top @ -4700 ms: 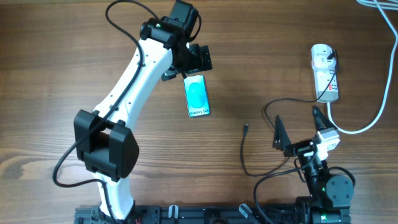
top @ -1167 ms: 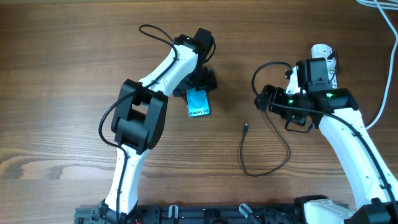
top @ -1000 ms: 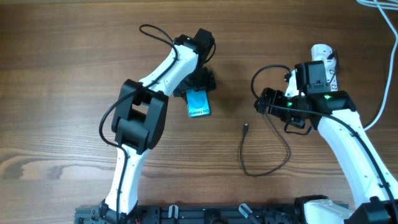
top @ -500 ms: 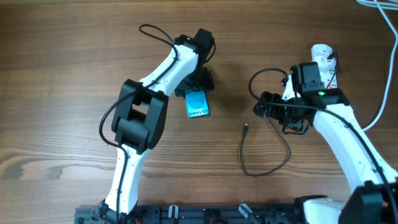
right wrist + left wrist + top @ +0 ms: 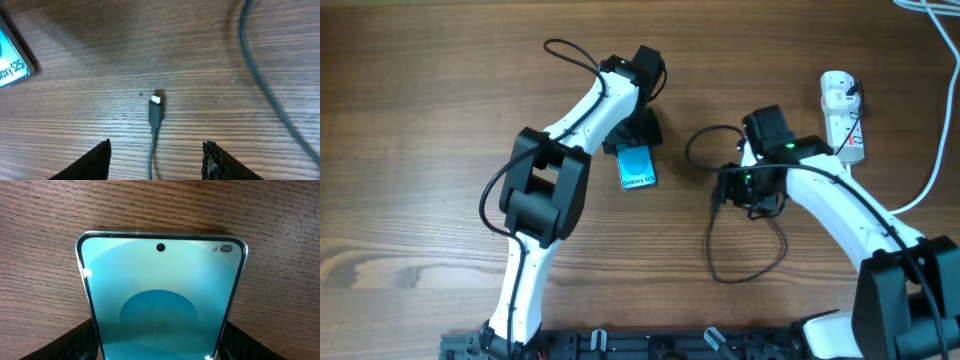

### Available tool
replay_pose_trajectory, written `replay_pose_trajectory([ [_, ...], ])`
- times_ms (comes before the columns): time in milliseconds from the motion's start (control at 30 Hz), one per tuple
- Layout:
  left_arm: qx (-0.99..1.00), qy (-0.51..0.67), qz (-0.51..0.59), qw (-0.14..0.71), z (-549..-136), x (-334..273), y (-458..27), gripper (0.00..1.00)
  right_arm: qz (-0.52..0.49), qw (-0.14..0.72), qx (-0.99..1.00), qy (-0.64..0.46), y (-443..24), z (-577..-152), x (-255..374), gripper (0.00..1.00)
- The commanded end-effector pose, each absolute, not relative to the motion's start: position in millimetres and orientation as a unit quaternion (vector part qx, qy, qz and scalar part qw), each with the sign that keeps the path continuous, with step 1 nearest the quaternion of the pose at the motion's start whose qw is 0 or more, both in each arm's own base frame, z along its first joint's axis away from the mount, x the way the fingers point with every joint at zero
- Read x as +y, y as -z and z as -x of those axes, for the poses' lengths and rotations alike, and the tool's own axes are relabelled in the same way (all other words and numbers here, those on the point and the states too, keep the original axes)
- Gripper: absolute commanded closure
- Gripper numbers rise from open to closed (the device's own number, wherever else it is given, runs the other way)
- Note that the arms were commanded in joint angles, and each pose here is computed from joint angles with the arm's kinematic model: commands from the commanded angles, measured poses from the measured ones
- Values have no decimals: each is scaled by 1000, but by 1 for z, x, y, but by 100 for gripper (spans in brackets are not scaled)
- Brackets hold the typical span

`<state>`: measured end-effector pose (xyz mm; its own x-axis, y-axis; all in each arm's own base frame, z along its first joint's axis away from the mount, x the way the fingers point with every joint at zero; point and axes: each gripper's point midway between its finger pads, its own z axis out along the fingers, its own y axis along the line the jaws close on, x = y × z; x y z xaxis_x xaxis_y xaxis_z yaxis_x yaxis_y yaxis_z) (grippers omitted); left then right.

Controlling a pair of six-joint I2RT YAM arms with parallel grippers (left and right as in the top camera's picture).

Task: Plug charger to phone and switch on socket
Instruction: 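Move the right gripper over the black USB-C cable plug, then lower the right gripper and grasp the USB-C plug near its tip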

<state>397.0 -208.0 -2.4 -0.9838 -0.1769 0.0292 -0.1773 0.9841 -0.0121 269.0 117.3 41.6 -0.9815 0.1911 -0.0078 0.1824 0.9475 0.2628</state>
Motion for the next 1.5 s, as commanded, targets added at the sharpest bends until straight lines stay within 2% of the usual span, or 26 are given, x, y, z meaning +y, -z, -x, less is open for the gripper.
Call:
replay_pose_trajectory([
  [0, -994, 21, -92, 57, -382, -198, 41, 26, -136, 21, 988, -77, -30, -267, 112, 42],
  [67, -994, 21, -92, 57, -381, -198, 41, 26, -135, 18, 988, -72, -28, -265, 116, 42],
  [167, -994, 21, -92, 57, -381, -198, 41, 26, -132, 5, 989, -66, -21, -260, 121, 49],
  [367, -994, 21, -92, 57, -381, -198, 41, 26, -128, -25, 990, -52, -3, -251, 128, 52],
  [700, -994, 21, -92, 57, -382, -198, 41, 26, -120, -60, 990, -38, 13, -238, 131, 68],
  [1133, -994, 21, -92, 57, -382, -198, 41, 25, -128, -67, 989, -32, 14, -234, 131, 70],
  [1467, -994, 21, -92, 57, -382, -198, 41, 25, -128, -56, 990, -35, 15, -239, 132, 78],
])
